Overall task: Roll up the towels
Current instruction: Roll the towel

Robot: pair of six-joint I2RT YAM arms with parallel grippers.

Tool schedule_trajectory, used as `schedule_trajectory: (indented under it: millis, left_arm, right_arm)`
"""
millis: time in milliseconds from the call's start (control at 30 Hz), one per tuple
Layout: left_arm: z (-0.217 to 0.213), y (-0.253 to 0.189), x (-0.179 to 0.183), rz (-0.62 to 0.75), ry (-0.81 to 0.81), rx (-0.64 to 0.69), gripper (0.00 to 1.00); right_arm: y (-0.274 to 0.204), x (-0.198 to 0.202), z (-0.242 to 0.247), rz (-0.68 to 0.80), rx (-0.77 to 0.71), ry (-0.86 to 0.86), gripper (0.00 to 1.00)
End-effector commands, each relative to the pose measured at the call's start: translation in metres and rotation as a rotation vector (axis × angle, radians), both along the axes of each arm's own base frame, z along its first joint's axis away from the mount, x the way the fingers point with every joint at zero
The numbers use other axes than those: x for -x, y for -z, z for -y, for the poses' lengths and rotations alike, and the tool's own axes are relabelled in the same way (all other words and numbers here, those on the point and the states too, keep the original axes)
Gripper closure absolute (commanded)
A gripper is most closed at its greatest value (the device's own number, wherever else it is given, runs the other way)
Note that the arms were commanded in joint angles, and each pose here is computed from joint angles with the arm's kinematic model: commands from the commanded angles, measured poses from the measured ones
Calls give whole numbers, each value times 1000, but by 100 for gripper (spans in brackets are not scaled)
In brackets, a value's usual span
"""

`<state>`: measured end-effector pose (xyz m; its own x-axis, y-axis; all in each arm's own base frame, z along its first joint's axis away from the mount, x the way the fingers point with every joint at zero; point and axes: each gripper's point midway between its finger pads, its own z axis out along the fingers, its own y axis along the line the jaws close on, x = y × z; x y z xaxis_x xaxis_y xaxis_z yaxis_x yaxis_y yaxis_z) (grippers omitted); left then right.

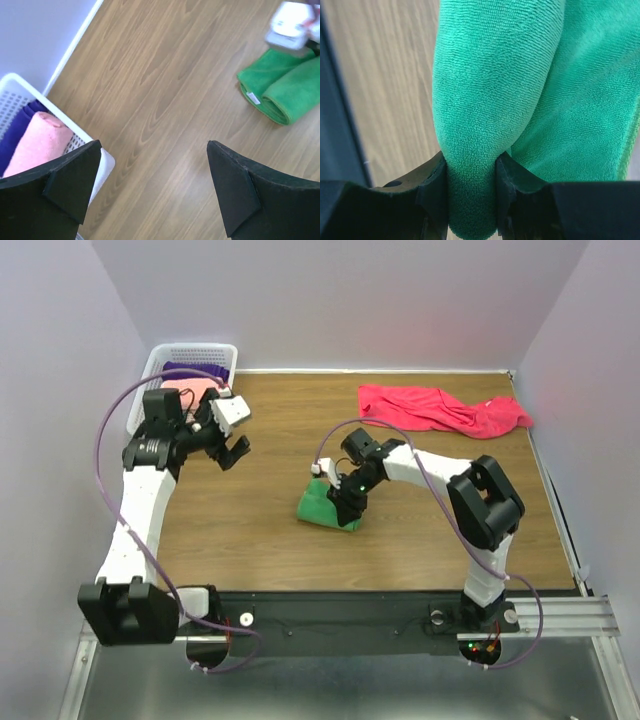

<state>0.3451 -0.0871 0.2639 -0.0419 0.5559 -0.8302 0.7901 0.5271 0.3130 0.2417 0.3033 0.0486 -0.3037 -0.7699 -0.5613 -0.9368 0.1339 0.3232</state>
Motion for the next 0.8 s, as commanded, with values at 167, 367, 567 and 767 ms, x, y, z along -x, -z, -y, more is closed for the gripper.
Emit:
schedule_trajectory:
  millis: [167,367,567,767]
  left_arm:
    - [45,77,82,127,275,-312,1]
    - [93,117,114,250,410,-384,1]
    - [148,124,117,307,523,-377,1]
    - [183,145,117,353,614,-417,1]
  right_arm:
    - [2,28,11,-527,-79,7,73]
    - [16,20,17,-628,-83,32,71]
    - [19,17,20,-669,-74,36,70]
    - [24,16,22,-674,-49,38,69]
